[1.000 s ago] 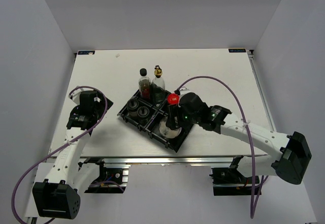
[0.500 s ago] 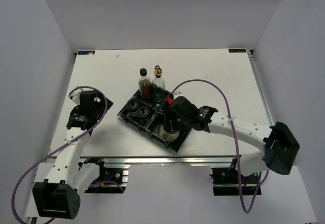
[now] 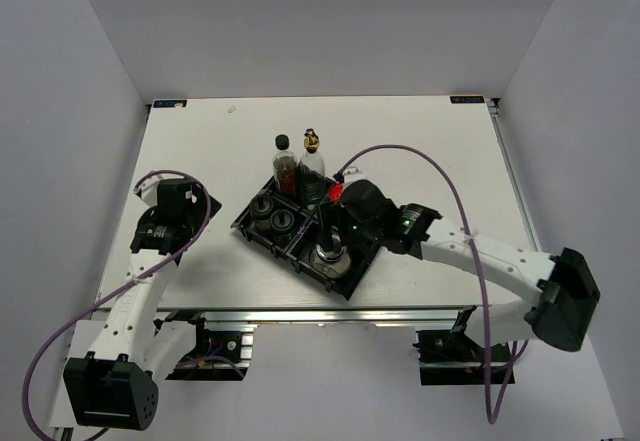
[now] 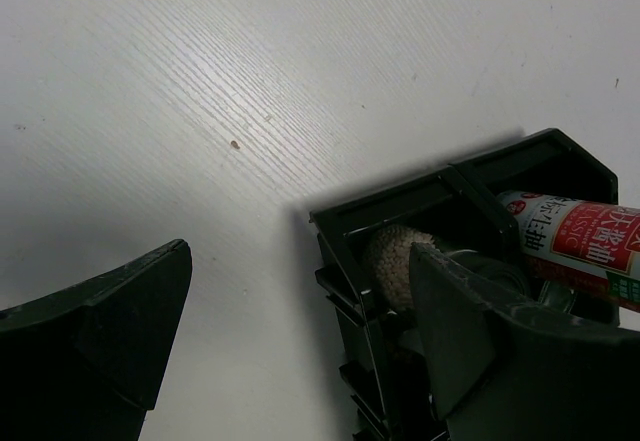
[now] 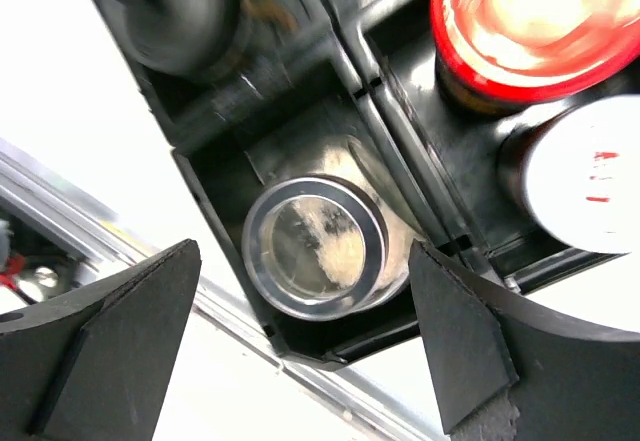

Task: Organize the condiment bottles

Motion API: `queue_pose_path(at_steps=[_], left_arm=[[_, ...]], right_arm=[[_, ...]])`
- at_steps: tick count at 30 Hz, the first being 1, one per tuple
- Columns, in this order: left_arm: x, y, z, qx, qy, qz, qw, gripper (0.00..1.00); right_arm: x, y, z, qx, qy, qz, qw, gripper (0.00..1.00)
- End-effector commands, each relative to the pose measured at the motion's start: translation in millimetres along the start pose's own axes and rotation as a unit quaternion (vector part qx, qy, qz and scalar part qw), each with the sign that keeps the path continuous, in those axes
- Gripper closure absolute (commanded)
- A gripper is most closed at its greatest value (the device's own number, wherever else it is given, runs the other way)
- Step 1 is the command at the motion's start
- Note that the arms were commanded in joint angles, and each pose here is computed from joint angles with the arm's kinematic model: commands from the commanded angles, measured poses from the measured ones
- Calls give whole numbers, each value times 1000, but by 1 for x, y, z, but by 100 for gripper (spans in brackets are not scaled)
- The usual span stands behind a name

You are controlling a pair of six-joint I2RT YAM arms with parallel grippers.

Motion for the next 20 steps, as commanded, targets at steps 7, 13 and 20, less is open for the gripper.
queue_pose_path(at_steps=[7,13,20], left_arm=[[48,-34,-8,14,1,-58,998,2],[76,-54,2,72,57,-81,992,2],[96,-73,7,68,91,-138,984,2]], right_arm=[[70,-105,-90,-201,93,-206,953,11],[58,-139,-181,-327,161,-251,897,11],[55,-144,-192,-338,135,-289,886,11]])
Point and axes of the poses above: each gripper's point midway between its finger pads, its own y axis out along the fingers, its own z axis along the line the jaws close on, x = y × z, the point moved 4 cm from there along -y, back along the fingers, and after that the axes turned 9 degrees about y, right-handed, at the moved point
